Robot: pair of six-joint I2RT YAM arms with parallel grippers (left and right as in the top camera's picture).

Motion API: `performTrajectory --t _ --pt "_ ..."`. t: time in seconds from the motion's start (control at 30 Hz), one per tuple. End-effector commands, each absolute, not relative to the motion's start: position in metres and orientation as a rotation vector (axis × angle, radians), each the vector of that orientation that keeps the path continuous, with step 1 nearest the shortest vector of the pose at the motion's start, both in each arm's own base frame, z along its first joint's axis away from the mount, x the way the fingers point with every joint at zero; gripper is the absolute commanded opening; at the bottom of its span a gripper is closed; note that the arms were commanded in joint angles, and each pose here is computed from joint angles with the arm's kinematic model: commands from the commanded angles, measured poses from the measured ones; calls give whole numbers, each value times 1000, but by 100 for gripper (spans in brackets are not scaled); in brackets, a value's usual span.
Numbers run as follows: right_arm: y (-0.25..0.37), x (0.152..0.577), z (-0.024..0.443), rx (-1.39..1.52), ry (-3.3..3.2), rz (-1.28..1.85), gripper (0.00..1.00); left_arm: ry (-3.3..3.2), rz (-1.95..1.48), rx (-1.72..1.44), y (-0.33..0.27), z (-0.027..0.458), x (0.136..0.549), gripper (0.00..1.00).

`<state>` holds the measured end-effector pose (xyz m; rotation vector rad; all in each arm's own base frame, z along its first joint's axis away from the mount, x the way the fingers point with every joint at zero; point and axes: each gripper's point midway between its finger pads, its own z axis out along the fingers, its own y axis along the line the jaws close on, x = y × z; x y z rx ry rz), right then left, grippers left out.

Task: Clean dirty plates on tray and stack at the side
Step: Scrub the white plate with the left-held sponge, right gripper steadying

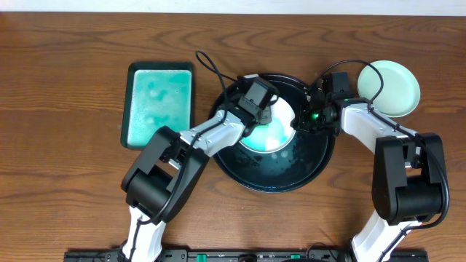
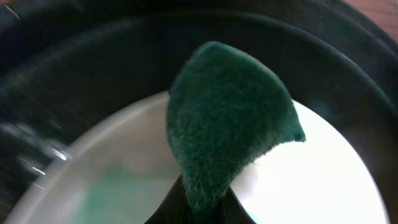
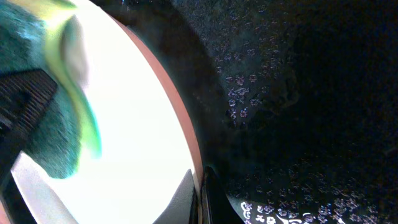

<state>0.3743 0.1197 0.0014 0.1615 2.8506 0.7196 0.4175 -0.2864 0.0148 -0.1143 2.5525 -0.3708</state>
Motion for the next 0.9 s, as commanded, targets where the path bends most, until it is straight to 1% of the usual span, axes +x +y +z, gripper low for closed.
performTrajectory --t 0.0,0.13,0.2,0.3,0.37,0.6,0.77,0.87 --pt "117 358 -18 182 2931 692 1 2527 -141 -61 -241 11 434 7" --pt "117 358 -18 182 2931 692 1 2508 -286 -29 -260 39 431 7" --pt "117 358 -18 182 2930 692 1 2515 -436 20 -281 54 423 7" --pt "117 358 -18 181 2930 692 1 2537 -674 89 -315 63 406 7" --pt "117 358 -18 181 2927 693 1 2552 -744 116 -329 59 398 7" --pt "117 358 -18 181 2928 693 1 2590 -758 158 -351 30 383 7" --pt "117 358 -18 182 2929 692 1 2614 -746 150 -351 14 382 7" --pt "117 358 -18 183 2930 692 1 2615 -684 125 -344 6 387 7"
